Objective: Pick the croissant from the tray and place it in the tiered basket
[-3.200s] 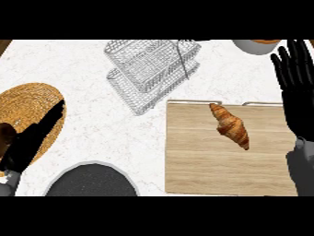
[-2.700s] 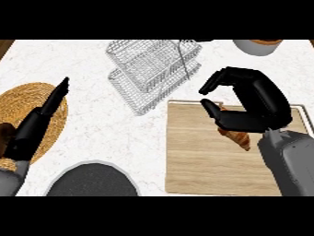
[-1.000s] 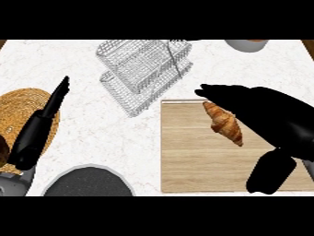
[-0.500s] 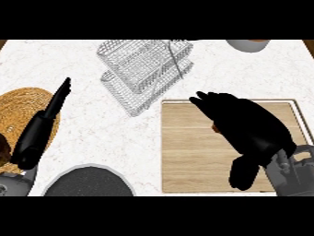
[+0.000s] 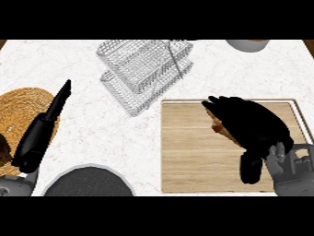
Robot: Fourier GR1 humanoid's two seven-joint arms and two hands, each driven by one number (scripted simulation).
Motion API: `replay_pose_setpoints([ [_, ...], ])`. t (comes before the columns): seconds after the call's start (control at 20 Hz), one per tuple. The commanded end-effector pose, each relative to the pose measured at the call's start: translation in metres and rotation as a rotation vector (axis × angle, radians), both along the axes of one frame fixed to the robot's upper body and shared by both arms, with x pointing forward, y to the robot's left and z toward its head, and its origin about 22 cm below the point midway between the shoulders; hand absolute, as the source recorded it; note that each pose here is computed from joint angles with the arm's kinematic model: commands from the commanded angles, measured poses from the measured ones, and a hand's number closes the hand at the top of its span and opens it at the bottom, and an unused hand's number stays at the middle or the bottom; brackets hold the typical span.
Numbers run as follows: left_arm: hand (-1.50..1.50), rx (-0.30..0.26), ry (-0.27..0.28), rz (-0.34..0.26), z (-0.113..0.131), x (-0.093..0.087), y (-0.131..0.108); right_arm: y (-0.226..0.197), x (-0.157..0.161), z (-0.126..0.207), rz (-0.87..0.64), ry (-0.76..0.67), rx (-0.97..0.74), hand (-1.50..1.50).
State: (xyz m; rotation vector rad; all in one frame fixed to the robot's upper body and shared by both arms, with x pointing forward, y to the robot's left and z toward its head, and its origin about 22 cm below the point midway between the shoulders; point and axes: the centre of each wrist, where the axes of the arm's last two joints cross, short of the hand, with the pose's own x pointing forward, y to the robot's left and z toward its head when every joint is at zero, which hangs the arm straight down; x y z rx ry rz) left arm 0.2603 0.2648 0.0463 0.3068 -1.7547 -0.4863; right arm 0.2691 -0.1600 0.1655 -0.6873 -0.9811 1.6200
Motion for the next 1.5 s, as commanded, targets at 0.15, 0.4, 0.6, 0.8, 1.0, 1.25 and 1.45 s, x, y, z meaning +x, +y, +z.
replay_pose_setpoints([
  [0.15, 0.0, 0.0, 0.015, 0.008, -0.004, 0.014, 0.0, -0.023, 0.005, -0.011, -0.058, 0.012, -0.065, -1.5],
  [0.4, 0.0, 0.017, 0.005, -0.002, 0.01, 0.001, -0.014, -0.023, 0.009, -0.024, -0.075, -0.112, -0.031, -1.5],
  [0.6, 0.0, 0.025, -0.001, -0.008, 0.006, -0.014, -0.008, -0.031, 0.015, -0.007, -0.095, -0.119, 0.001, -1.5],
  [0.8, 0.0, 0.007, 0.001, -0.003, 0.014, -0.003, -0.013, -0.055, 0.03, -0.02, -0.101, -0.09, 0.019, -1.5],
  [1.0, 0.0, 0.01, -0.017, -0.002, 0.001, -0.005, -0.011, -0.041, 0.019, -0.037, -0.118, -0.066, 0.004, -1.5],
  [1.25, 0.0, 0.02, 0.004, 0.012, 0.004, 0.0, -0.002, -0.028, 0.035, -0.056, -0.117, -0.058, 0.035, -1.5],
  [1.45, 0.0, 0.01, 0.003, -0.005, 0.021, 0.004, -0.014, -0.049, 0.055, -0.037, -0.129, -0.09, 0.051, -1.5],
])
